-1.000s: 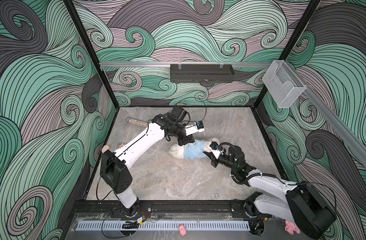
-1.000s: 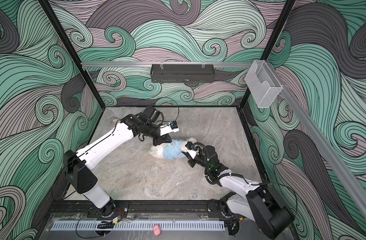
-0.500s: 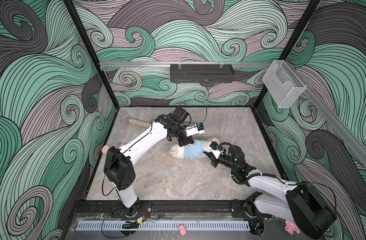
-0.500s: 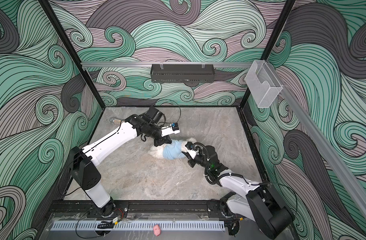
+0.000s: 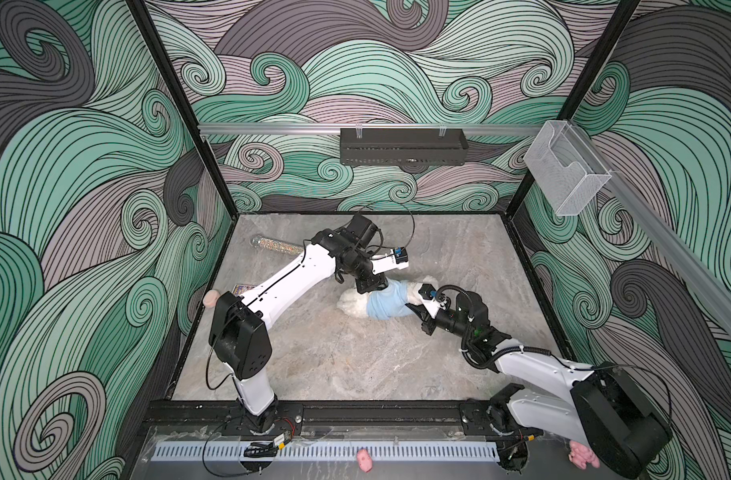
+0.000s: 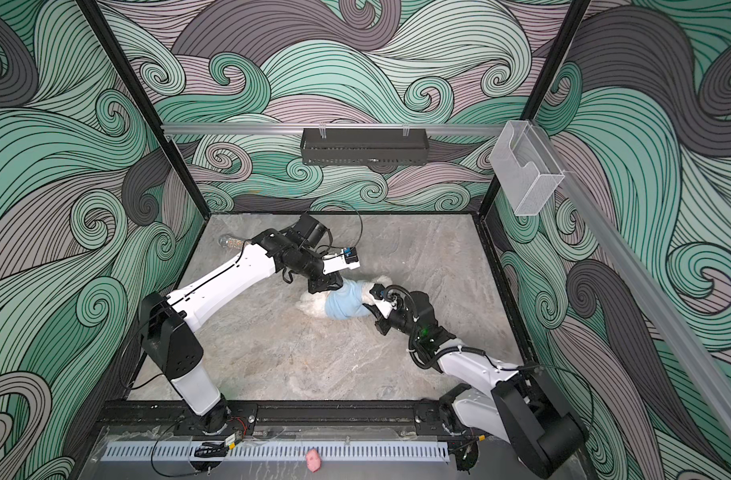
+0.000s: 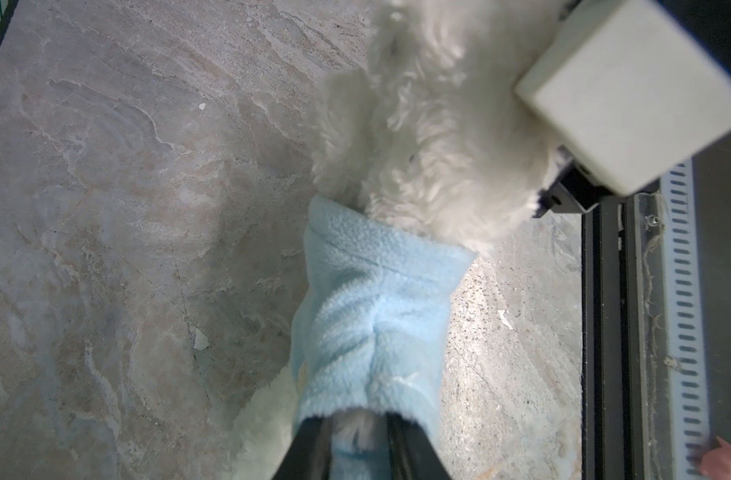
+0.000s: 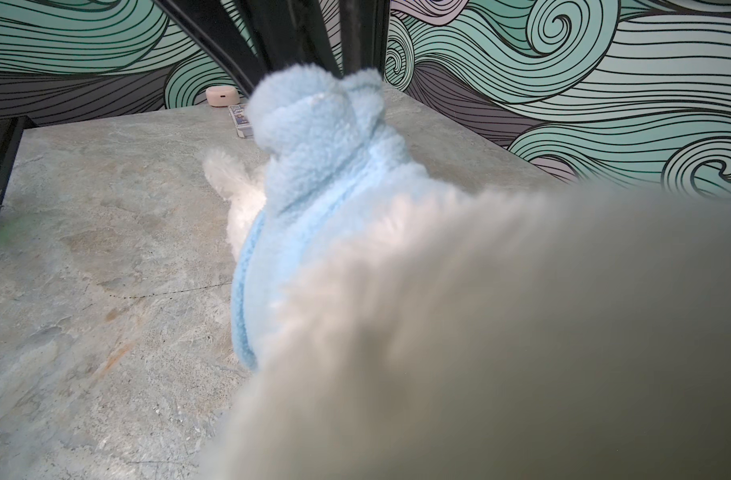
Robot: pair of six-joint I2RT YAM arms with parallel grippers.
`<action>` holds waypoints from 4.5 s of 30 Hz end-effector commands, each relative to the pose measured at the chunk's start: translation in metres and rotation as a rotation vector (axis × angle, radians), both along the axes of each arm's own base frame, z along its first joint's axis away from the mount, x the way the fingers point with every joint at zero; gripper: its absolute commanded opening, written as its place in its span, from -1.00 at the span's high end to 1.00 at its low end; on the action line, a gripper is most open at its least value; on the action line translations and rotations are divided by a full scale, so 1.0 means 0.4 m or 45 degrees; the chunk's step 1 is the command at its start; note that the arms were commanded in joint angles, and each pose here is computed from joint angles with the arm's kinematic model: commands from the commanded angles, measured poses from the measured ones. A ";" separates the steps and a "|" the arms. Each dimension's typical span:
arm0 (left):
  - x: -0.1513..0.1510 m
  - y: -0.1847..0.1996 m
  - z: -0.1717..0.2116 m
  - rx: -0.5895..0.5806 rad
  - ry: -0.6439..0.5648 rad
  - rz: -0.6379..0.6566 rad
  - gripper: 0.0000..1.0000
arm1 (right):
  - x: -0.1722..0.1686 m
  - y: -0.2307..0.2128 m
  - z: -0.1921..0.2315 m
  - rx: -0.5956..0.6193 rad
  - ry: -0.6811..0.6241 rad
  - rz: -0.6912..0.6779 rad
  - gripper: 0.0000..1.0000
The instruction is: Dress the teddy bear
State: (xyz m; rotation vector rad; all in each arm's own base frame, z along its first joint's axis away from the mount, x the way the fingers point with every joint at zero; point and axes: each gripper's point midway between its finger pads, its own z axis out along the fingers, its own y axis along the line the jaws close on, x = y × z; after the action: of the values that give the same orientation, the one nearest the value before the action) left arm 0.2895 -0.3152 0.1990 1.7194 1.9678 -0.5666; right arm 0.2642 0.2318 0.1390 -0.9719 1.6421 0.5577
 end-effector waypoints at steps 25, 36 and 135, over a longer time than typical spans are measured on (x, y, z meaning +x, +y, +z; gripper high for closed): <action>-0.136 -0.101 -0.217 0.076 0.412 -0.224 0.55 | 0.051 0.015 0.205 0.460 -0.122 -0.102 1.00; -0.026 -0.106 0.166 -0.793 0.183 0.078 1.00 | 0.067 -0.085 0.071 0.248 0.024 -0.407 1.00; -0.097 0.056 0.017 -0.497 -0.029 0.313 0.38 | 0.052 0.060 -0.037 0.184 0.365 -0.070 1.00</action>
State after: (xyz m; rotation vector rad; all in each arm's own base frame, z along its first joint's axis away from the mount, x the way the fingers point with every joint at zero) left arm 0.2638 -0.3072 0.2108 1.0463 1.8422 -0.9779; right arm 0.2811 0.2677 0.1325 -0.7383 1.8090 0.8985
